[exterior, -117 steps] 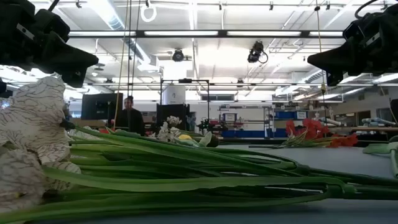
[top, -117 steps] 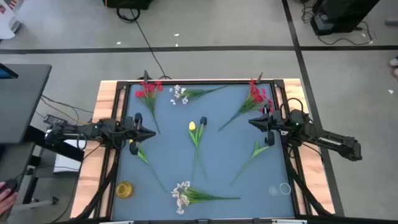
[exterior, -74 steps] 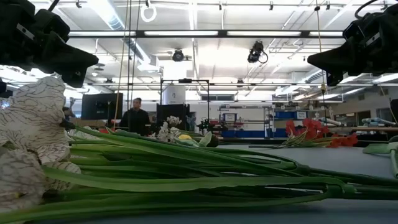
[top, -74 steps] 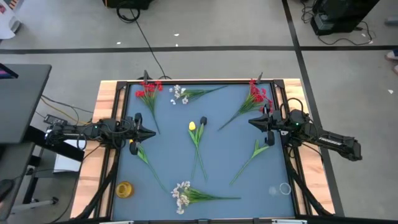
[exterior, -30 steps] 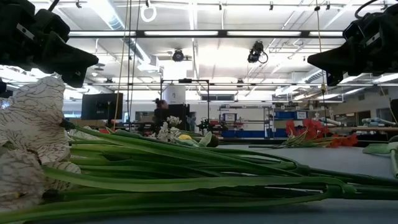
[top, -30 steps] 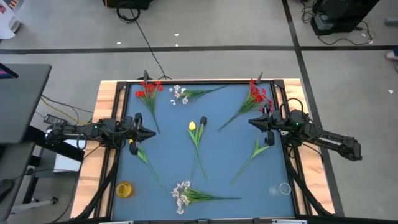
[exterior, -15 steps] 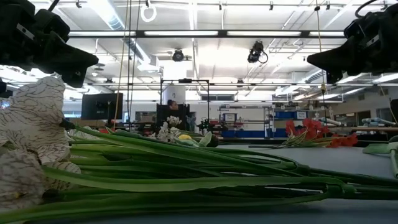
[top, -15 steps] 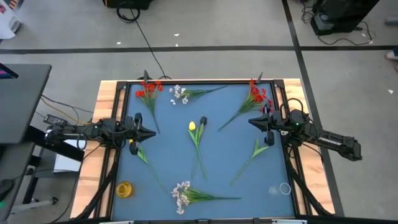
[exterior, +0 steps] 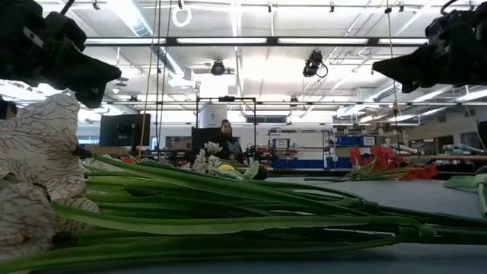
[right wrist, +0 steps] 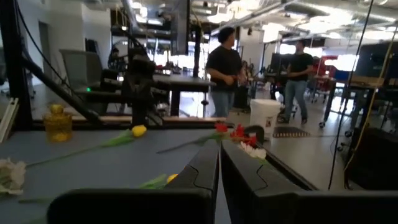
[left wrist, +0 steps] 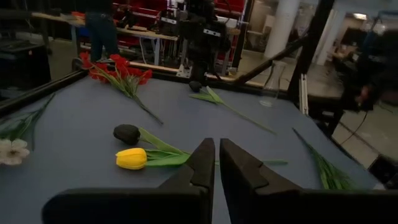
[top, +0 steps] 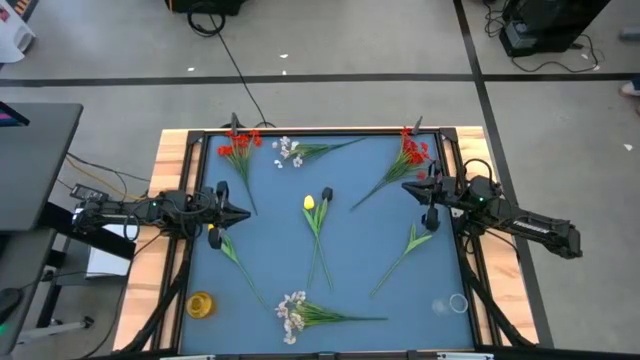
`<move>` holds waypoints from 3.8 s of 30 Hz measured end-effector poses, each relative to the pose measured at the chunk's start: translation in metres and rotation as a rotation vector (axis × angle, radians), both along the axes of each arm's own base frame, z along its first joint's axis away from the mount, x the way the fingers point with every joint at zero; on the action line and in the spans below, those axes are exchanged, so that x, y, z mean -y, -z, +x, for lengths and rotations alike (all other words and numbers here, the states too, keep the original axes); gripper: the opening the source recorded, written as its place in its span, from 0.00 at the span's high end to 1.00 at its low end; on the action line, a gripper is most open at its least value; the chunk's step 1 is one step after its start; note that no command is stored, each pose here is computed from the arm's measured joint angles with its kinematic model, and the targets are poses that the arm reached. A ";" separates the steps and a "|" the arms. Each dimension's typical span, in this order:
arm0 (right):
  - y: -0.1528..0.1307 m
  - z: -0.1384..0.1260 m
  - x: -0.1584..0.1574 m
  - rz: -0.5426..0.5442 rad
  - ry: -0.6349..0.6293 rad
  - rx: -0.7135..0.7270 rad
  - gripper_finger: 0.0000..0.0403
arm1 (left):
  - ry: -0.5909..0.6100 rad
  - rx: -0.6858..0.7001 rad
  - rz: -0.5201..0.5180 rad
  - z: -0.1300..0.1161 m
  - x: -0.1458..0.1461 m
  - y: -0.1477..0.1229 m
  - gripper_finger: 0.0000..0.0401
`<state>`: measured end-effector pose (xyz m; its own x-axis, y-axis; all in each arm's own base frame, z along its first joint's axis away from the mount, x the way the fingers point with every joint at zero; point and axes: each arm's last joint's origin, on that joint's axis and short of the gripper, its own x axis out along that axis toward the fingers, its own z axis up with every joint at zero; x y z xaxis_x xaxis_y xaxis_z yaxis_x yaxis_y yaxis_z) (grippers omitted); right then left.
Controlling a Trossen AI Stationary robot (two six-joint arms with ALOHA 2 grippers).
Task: Sort flowers into vase by color
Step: Put the right black flower into the transparent vase
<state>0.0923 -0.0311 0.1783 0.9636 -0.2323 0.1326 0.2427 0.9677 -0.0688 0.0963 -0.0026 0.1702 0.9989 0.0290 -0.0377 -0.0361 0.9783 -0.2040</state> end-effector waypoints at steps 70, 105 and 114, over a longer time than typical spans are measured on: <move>-0.019 0.065 -0.016 1.774 0.662 -0.700 0.93 | -0.394 -0.416 -0.575 0.052 -0.003 -0.035 0.68; 0.035 0.080 -0.085 1.806 1.203 -0.778 0.41 | -0.351 -0.579 -0.600 0.062 -0.027 -0.019 0.59; 0.041 0.080 -0.079 1.738 1.289 -0.785 0.43 | -0.342 -0.576 -0.605 0.061 -0.031 -0.019 0.59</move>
<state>0.1720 0.0483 0.1370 0.0159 0.0056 -0.9999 0.9187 -0.3949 0.0124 0.1576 0.0288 0.1891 0.7608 0.1336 -0.6351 -0.5614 0.6264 -0.5408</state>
